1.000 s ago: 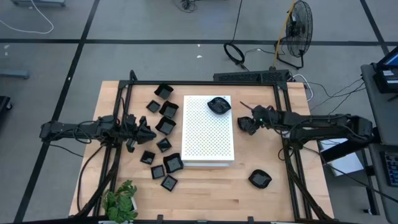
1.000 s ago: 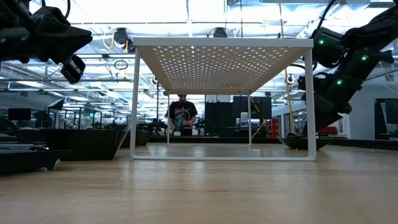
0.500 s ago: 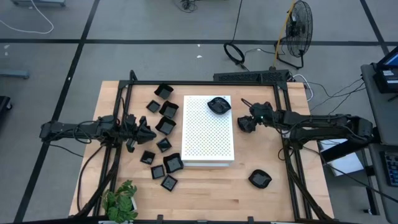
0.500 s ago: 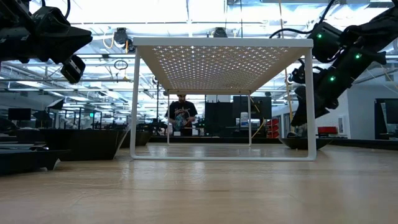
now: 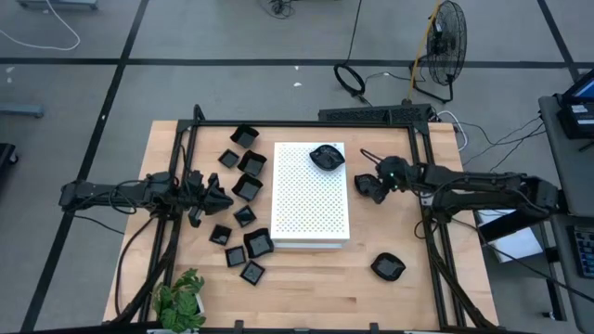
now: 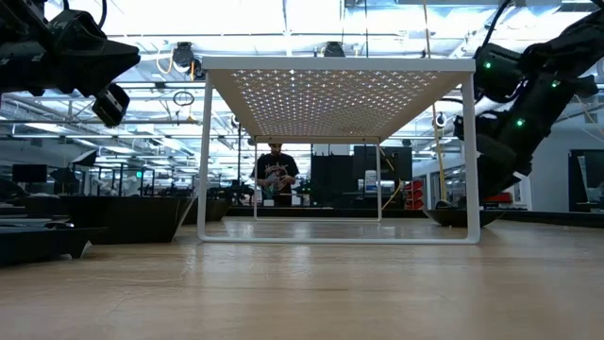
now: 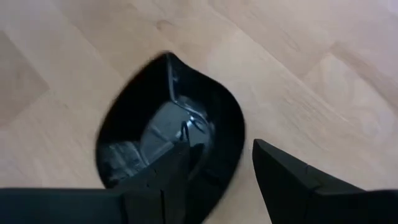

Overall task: Pick & Place Mini shaped plates
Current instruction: Stack the black leaf shaped plate on top of the other black leaf shaped plates on the shelf

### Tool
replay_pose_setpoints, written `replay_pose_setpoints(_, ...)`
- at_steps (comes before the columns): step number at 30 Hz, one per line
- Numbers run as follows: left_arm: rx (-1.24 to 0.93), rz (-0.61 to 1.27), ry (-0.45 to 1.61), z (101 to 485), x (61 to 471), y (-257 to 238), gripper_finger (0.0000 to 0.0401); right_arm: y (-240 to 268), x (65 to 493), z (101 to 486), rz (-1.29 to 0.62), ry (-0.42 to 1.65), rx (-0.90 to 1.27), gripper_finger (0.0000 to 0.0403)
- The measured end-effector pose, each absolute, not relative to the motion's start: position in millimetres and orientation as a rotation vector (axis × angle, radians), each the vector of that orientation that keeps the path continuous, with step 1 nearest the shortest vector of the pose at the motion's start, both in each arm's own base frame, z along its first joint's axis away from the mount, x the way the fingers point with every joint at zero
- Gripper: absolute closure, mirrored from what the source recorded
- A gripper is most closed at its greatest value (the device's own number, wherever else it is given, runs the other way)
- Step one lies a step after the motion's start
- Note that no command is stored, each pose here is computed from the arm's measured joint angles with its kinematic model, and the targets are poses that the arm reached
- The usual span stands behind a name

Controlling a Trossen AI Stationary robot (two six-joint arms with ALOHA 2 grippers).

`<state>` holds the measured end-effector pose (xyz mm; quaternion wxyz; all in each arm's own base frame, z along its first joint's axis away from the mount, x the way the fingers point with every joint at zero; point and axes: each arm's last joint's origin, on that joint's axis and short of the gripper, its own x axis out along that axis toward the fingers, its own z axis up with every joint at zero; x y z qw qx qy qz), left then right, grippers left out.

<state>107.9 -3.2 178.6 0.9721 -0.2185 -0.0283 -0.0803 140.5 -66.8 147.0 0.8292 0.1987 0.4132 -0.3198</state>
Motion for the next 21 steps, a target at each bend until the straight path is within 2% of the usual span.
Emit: replay_pose_setpoints(21, -0.441, -0.162, -0.057, 179, 108, -3, 0.0371, -77, 131, 126, -0.676, 0.776, 0.459, 0.0236)
